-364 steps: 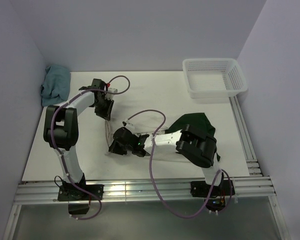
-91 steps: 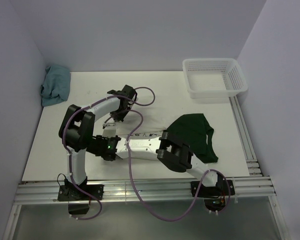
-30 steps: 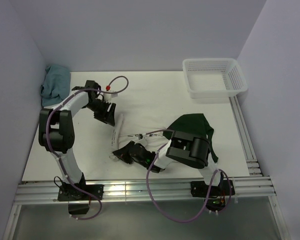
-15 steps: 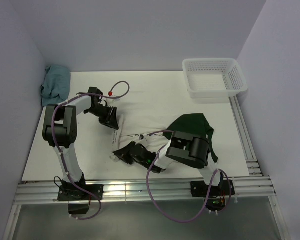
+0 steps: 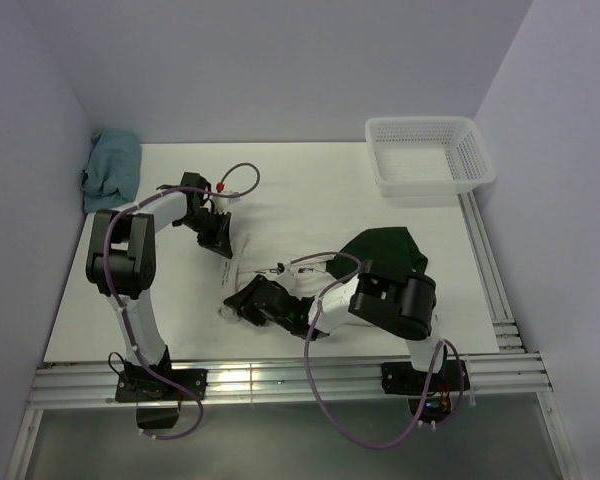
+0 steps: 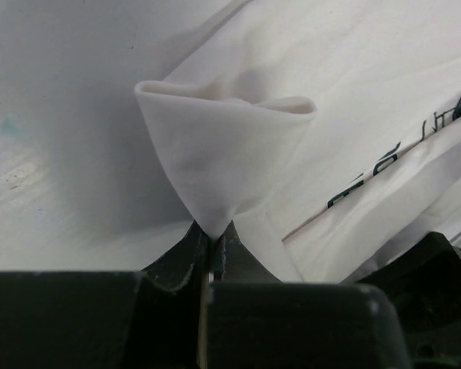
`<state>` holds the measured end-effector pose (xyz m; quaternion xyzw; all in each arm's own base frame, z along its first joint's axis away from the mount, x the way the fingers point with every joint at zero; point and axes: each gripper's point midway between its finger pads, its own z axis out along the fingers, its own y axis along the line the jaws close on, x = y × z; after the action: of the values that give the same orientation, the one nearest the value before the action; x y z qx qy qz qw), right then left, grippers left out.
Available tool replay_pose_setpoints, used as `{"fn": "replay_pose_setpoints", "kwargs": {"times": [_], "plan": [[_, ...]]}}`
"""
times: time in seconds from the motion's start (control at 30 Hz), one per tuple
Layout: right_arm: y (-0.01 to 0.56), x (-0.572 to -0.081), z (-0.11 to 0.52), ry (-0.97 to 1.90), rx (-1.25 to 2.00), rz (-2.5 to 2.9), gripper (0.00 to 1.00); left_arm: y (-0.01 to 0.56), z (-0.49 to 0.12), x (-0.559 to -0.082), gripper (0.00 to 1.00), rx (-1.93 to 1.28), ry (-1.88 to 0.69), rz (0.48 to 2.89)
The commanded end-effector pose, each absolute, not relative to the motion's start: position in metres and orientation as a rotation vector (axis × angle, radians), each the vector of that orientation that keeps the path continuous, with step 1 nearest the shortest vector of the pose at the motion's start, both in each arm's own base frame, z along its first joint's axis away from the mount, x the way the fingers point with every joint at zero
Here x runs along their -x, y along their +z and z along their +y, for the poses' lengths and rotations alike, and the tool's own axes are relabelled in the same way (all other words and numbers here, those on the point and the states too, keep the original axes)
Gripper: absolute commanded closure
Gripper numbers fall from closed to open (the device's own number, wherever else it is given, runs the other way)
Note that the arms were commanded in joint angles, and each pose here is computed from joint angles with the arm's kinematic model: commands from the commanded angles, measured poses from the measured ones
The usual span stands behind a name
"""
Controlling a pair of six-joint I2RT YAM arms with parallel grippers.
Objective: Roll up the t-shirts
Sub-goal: Roll the tshirt
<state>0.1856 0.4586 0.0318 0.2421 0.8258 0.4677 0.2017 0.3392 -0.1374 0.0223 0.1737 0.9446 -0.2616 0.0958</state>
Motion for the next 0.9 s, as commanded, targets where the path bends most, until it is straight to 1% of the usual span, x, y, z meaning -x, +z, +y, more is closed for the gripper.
{"fn": "replay_pose_setpoints", "kwargs": {"times": [0.0, 0.17, 0.27, 0.33, 0.43, 0.47, 0.53, 0.57, 0.67, 0.83, 0.87], "plan": [[0.011, -0.182, 0.432, 0.987, -0.586, 2.414, 0.51, 0.032, -0.127, -0.351, 1.0, -0.526, -0.581, 2.765], [0.017, -0.183, 0.415, 0.835, -0.564, 2.419, 0.47, 0.033, -0.127, -0.352, 1.0, -0.533, -0.504, 2.78], [0.033, -0.186, 0.408, 0.796, -0.55, 2.393, 0.44, 0.033, -0.13, -0.35, 1.0, -0.549, -0.484, 2.785], [0.048, -0.194, 0.406, 0.774, -0.533, 2.347, 0.43, 0.034, -0.131, -0.35, 1.0, -0.552, -0.472, 2.788], [0.058, -0.196, 0.4, 0.643, -0.457, 2.345, 0.42, 0.035, -0.134, -0.349, 1.0, -0.565, -0.456, 2.788], [0.072, -0.198, 0.409, 0.65, -0.428, 2.324, 0.42, 0.035, -0.134, -0.35, 1.0, -0.569, -0.452, 2.786], [0.073, -0.199, 0.411, 0.59, -0.372, 2.327, 0.42, 0.037, -0.136, -0.349, 1.0, -0.577, -0.443, 2.789], [0.088, -0.204, 0.421, 0.607, -0.368, 2.298, 0.43, 0.037, -0.136, -0.349, 1.0, -0.574, -0.442, 2.79], [0.1, -0.209, 0.438, 0.604, -0.304, 2.269, 0.44, 0.037, -0.138, -0.349, 1.0, -0.579, -0.432, 2.793], [0.119, -0.221, 0.464, 0.568, -0.207, 2.233, 0.47, 0.037, -0.14, -0.347, 1.0, -0.588, -0.418, 2.8], [0.11, -0.223, 0.466, 0.537, -0.186, 2.243, 0.48, 0.037, -0.141, -0.347, 1.0, -0.588, -0.418, 2.8]]}}
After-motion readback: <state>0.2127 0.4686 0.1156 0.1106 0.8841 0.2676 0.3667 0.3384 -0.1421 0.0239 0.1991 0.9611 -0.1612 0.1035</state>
